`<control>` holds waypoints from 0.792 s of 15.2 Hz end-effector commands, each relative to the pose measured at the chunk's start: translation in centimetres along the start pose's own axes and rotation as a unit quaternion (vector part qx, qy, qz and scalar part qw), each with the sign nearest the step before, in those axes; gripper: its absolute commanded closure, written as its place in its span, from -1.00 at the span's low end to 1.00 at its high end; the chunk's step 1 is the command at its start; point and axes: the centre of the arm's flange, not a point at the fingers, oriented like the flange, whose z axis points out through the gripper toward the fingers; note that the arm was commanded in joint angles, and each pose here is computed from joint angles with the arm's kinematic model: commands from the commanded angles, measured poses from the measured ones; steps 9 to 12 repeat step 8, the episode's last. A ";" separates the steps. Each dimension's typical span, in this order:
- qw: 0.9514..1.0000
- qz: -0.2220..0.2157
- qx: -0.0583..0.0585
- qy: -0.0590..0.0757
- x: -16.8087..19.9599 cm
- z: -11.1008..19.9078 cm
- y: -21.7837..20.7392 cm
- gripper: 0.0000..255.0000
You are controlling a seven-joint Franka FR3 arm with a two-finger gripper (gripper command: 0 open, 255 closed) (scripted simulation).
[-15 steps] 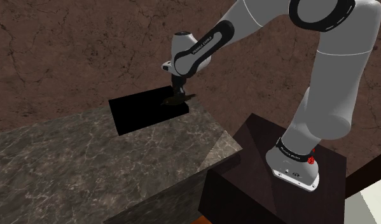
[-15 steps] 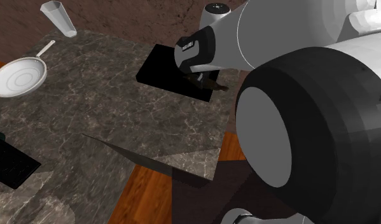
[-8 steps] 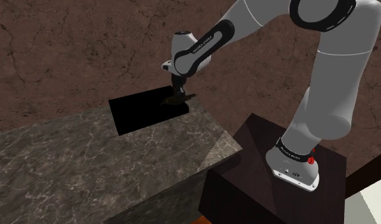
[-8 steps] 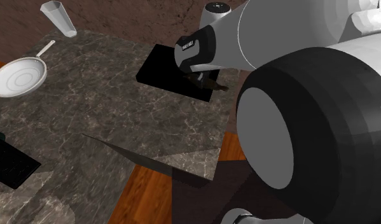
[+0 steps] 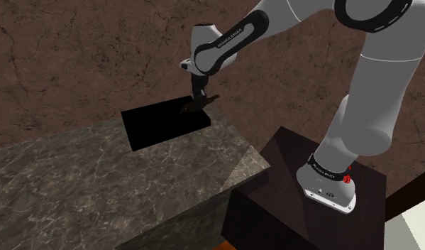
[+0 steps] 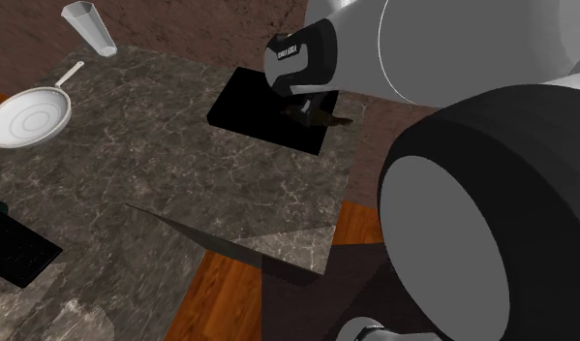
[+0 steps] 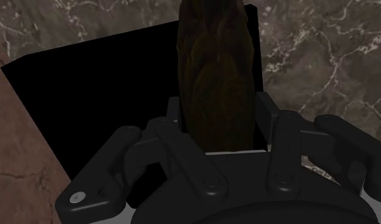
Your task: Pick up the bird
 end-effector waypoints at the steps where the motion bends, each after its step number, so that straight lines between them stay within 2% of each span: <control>1: 1.000 0.000 0.000 0.000 0.1 -1.1 0.0 1.00; 6: 1.000 0.000 0.000 0.000 0.2 -3.7 0.1 1.00; 12: 1.000 0.000 0.000 0.000 0.2 -3.8 0.1 1.00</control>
